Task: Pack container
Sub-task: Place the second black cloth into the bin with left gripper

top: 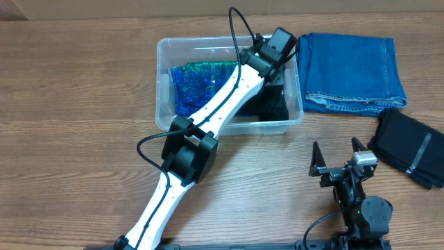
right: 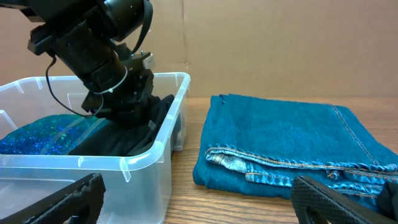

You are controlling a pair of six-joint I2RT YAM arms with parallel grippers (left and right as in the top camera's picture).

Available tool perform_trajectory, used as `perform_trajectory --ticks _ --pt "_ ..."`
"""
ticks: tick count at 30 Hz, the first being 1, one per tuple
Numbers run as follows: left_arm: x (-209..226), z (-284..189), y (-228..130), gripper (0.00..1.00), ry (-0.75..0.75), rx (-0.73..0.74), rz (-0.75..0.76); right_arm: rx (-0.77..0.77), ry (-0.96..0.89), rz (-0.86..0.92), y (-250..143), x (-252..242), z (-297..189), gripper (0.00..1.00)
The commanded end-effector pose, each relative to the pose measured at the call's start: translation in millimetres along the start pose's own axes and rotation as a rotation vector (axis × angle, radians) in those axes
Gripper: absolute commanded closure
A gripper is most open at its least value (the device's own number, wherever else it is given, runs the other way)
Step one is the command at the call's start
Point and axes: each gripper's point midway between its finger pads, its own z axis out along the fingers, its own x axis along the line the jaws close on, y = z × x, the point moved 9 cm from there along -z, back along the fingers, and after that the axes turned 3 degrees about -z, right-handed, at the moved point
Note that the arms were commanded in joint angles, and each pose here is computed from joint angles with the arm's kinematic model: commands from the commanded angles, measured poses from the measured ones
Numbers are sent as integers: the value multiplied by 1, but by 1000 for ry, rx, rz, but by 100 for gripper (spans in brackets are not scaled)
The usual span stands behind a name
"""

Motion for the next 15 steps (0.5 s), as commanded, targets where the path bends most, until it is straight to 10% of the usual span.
perform_trajectory --ticks 1,4,8,15 --pt "1 -22 20 87 3 -55 57 -8 -8 6 0 -1 0 0" --pt "0 -80 44 81 -27 -108 50 -8 -8 6 0 -1 0 0" --pt "20 -164 62 49 -48 -182 64 -8 -8 6 0 -1 0 0" --pt "139 -237 86 8 116 -163 -127 -8 -8 6 0 -1 0 0"
